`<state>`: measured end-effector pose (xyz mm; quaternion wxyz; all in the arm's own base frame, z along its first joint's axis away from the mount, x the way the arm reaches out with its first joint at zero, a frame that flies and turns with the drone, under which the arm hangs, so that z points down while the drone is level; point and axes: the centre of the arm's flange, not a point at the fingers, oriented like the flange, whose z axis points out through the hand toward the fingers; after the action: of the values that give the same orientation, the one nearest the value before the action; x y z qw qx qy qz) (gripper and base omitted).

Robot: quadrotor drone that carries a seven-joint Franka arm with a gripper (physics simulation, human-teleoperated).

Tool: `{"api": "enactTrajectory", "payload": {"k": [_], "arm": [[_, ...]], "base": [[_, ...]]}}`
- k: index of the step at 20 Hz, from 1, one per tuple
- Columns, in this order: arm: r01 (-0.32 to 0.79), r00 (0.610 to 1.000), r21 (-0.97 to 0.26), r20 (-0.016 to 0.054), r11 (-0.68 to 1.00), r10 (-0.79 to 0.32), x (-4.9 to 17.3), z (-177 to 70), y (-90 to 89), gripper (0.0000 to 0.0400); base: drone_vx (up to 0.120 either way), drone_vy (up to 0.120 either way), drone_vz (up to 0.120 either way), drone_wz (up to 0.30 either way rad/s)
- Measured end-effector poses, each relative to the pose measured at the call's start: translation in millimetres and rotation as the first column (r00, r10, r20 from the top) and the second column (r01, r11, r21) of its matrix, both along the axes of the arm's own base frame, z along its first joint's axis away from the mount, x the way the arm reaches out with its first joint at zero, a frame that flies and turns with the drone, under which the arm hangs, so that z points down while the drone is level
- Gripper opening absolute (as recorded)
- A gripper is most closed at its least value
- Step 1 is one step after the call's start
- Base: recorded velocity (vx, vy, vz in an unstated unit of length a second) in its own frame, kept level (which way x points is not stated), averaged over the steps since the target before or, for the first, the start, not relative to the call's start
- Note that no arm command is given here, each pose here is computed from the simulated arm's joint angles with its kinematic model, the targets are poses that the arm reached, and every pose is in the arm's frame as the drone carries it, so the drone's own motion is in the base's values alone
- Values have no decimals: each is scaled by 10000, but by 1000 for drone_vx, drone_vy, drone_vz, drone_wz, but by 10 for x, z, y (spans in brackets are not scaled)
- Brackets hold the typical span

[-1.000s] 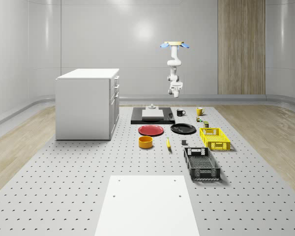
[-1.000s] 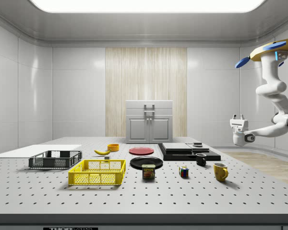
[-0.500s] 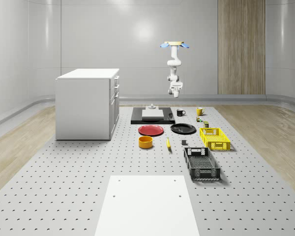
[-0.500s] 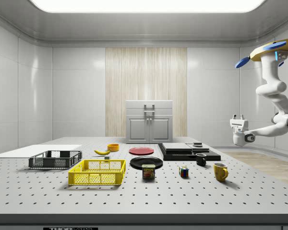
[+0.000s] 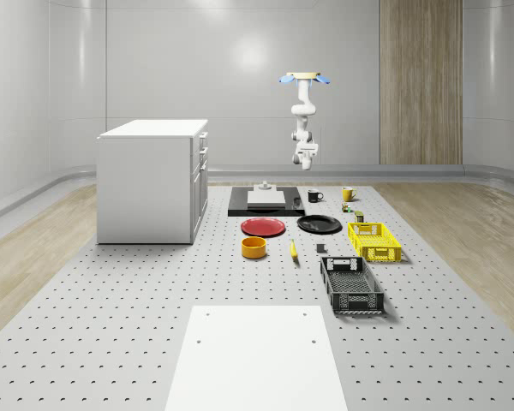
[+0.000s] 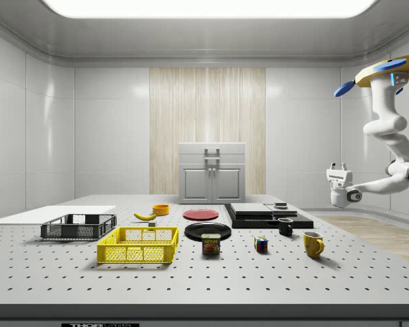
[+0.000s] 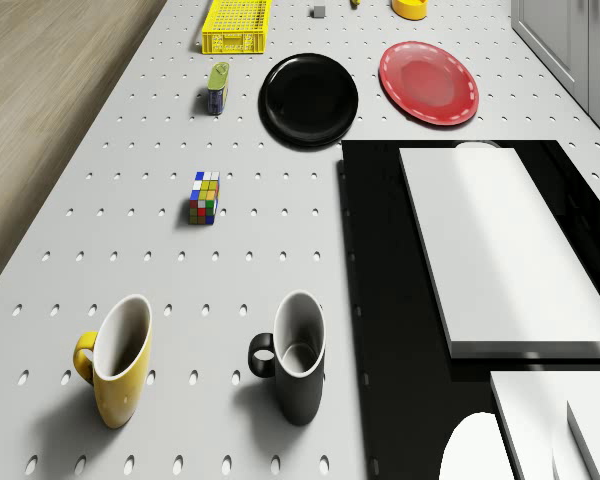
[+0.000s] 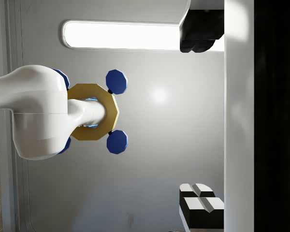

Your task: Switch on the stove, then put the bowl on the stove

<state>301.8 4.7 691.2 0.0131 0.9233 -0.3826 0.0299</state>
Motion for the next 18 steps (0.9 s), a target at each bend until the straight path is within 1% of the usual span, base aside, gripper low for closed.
{"api": "enactTrajectory", "payload": {"k": [6,10,12,14,16,18], "arm": [[24,10000,-828,46,9966,-20,-4,-8,82,400],[63,10000,-2063,78,9785,-48,-6,-32,204,400],[96,9999,-3038,97,9527,-70,-7,-63,299,400],[140,9999,-4326,120,9015,-97,-6,-121,425,400],[195,9998,-5926,150,8052,-131,-4,-226,579,400],[256,9997,-7694,192,6383,-170,1,-402,745,400]], "base": [[0,0,0,0],[0,0,0,0],[0,0,0,0],[-80,-100,0,0],[80,-120,0,0],[120,-120,0,0]]}}
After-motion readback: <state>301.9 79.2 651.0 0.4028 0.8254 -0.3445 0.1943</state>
